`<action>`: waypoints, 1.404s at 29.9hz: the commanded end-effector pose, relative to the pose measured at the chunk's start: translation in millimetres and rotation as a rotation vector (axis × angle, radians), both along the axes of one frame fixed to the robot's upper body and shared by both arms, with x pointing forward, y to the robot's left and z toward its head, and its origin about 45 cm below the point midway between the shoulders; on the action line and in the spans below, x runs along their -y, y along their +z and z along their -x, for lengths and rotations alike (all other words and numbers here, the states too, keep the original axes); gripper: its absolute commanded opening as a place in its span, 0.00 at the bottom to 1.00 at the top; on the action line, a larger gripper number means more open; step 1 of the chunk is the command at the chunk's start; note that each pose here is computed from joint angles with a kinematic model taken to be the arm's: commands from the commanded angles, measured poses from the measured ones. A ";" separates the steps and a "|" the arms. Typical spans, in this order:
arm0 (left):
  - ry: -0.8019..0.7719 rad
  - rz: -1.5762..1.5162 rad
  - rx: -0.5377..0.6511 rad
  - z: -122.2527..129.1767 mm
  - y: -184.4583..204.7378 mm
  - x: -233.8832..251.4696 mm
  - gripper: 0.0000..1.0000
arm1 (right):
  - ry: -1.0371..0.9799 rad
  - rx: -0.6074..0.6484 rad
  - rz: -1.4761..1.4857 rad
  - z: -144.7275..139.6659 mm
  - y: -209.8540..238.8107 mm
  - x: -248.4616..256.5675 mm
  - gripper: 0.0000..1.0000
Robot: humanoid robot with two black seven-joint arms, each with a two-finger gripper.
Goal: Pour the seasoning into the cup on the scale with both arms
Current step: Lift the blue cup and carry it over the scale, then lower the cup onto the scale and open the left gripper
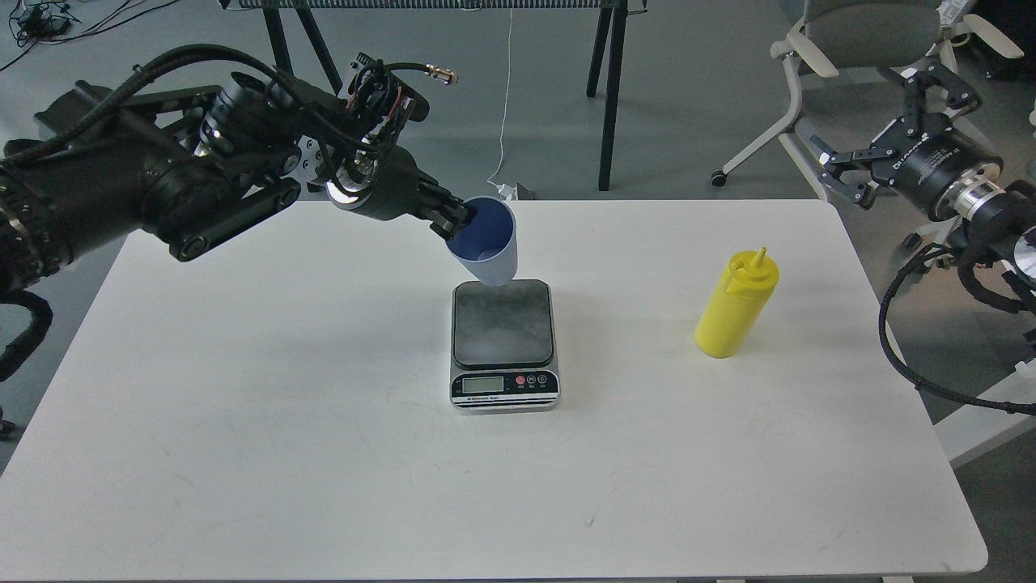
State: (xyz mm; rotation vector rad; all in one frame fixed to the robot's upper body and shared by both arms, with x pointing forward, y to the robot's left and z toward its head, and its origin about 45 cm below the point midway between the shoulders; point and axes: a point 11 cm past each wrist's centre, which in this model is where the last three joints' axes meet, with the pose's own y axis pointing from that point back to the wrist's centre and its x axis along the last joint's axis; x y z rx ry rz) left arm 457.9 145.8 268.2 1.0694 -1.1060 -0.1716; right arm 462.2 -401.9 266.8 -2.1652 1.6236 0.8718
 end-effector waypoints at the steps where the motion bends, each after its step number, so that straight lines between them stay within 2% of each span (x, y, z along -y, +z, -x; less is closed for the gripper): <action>1: -0.017 -0.004 -0.026 4.1 -17.7 18.5 0.05 | -0.001 -0.001 0.001 0.4 -0.3 0.9 0.99; 23: 0.056 -0.018 -0.100 9.6 -64.9 7.7 0.08 | -0.006 -0.006 0.004 2.2 -2.2 3.8 0.99; 34: 0.055 -0.016 -0.097 9.0 -63.9 10.1 0.11 | -0.006 -0.007 0.003 2.8 -3.2 3.8 0.99; 37: 0.060 -0.007 -0.102 9.1 -63.9 9.8 0.27 | -0.006 -0.007 0.003 2.8 -3.2 3.8 0.99; 38: 0.062 -0.003 -0.105 9.4 -64.2 10.0 0.35 | -0.006 -0.007 0.003 2.8 -3.2 3.8 0.99; 40: 0.064 0.010 -0.104 8.9 -62.3 12.2 0.59 | -0.006 -0.007 0.003 2.8 -3.2 3.8 0.99; 41: 0.064 0.011 -0.104 8.8 -62.0 12.4 0.65 | -0.006 -0.007 0.003 2.8 -3.2 3.8 0.99; 42: 0.063 0.013 -0.105 9.1 -62.0 12.9 0.67 | -0.006 -0.007 0.003 2.8 -3.2 3.8 0.99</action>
